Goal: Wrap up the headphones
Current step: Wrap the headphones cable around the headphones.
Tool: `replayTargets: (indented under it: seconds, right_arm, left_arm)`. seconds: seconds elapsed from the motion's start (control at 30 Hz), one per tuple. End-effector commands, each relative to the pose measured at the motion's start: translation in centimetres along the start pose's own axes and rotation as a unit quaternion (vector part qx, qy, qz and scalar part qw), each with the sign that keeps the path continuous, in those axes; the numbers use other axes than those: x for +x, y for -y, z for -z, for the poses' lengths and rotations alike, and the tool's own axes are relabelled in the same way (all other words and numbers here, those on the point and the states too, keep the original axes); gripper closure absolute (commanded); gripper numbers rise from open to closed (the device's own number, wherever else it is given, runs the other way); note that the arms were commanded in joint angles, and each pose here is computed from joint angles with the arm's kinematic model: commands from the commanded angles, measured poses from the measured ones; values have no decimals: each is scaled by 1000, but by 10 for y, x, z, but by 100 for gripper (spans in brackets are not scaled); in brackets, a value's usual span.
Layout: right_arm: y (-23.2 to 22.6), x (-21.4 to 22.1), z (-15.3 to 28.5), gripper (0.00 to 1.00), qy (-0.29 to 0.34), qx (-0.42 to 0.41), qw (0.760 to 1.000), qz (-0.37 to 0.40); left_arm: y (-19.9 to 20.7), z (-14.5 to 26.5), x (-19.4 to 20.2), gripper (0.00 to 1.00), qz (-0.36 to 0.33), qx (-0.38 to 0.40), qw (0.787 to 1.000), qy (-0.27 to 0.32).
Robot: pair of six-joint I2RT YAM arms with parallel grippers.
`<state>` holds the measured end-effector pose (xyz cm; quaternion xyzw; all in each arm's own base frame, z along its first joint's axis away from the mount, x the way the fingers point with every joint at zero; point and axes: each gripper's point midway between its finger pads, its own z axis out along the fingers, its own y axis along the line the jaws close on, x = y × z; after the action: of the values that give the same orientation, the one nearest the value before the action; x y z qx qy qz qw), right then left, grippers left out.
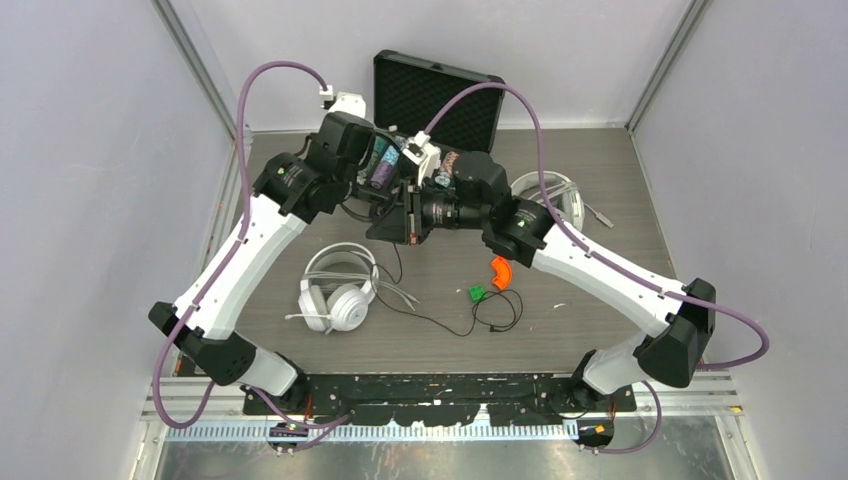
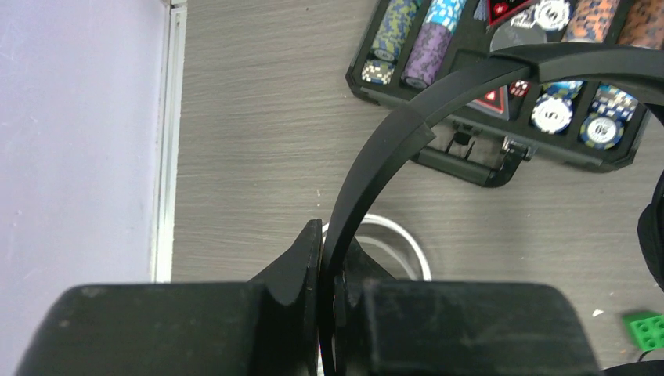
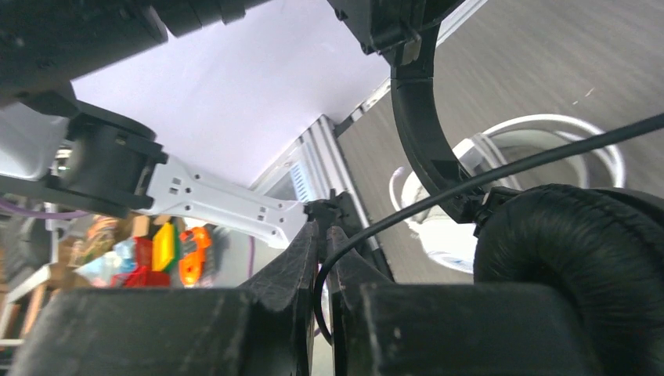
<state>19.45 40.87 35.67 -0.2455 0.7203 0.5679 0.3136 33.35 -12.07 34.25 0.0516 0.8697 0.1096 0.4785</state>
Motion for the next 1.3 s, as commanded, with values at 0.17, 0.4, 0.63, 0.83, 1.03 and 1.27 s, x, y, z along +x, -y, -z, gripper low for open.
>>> replayTargets:
  seconds: [0.17,0.4,0.63,0.83,1.03,1.27]
  right_arm:
    - [-1,-8,-2,86,59,27,988,142]
    - [13,9,-3,86,87,54,969,224]
    - [35,20,-2,86,136,62,951,269]
    - [37,24,-11,83,173,32,941,289]
    - [45,27,-28,68,203,18,939,279]
    - [60,22,-28,56,263,36,924,276]
  left_arm:
    - [-10,15,-47,100,141,7,986,86]
    - [-10,20,-54,100,166,23,981,98]
    - [-9,35,-62,100,185,53,975,109]
    - [-13,50,-70,100,202,75,969,122]
    - [-15,64,-77,100,217,92,963,130]
    - [-11,68,-74,100,224,109,961,124]
